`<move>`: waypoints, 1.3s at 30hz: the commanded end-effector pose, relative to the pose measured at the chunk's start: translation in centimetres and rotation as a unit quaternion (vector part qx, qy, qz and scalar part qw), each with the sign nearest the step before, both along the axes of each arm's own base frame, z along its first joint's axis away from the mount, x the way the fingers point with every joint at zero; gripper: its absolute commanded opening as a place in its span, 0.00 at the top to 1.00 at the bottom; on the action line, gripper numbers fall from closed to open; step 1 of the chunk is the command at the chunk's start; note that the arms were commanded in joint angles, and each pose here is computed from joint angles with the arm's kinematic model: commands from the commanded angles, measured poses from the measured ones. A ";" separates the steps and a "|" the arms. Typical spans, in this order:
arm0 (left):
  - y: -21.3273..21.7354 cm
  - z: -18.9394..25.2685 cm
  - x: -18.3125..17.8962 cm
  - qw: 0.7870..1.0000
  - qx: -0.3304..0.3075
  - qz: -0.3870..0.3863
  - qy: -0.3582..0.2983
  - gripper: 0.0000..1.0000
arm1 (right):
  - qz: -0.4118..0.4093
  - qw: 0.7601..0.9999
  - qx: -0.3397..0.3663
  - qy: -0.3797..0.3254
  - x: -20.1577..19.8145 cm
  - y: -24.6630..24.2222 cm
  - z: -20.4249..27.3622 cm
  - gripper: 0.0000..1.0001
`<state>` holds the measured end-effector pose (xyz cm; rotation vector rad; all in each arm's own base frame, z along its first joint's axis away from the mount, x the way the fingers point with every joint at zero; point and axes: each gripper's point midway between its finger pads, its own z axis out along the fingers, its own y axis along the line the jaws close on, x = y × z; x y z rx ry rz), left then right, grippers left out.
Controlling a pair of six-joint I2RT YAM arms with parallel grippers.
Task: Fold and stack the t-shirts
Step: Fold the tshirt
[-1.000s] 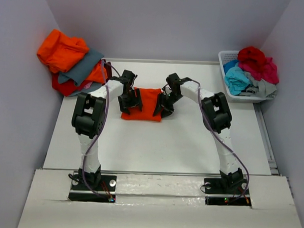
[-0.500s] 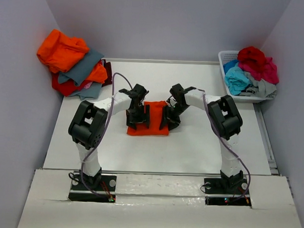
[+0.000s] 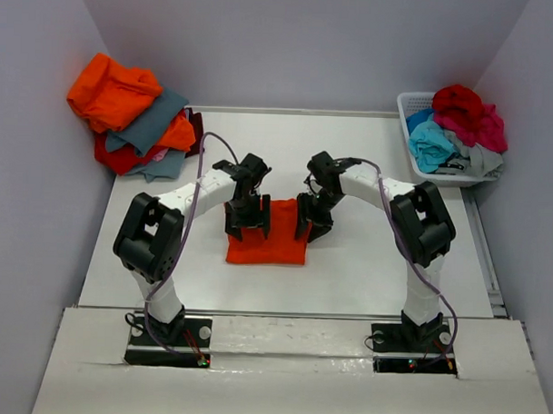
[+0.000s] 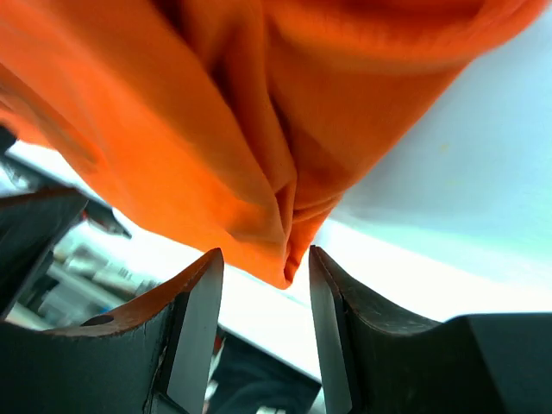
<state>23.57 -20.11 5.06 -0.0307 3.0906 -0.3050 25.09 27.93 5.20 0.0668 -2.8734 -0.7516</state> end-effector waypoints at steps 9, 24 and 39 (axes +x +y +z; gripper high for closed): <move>-1.0 4.8 5.1 0.996 0.009 0.009 -0.086 0.20 | -0.040 0.991 0.020 -0.128 6.9 2.4 6.1 0.52; -1.9 -0.8 10.9 0.997 0.017 0.036 -0.061 0.20 | -0.037 0.992 0.064 -0.099 11.4 7.1 1.4 0.58; 5.0 -0.1 11.6 0.991 0.015 0.112 -0.068 0.21 | -0.043 0.995 0.041 -0.085 10.8 5.2 -0.2 0.58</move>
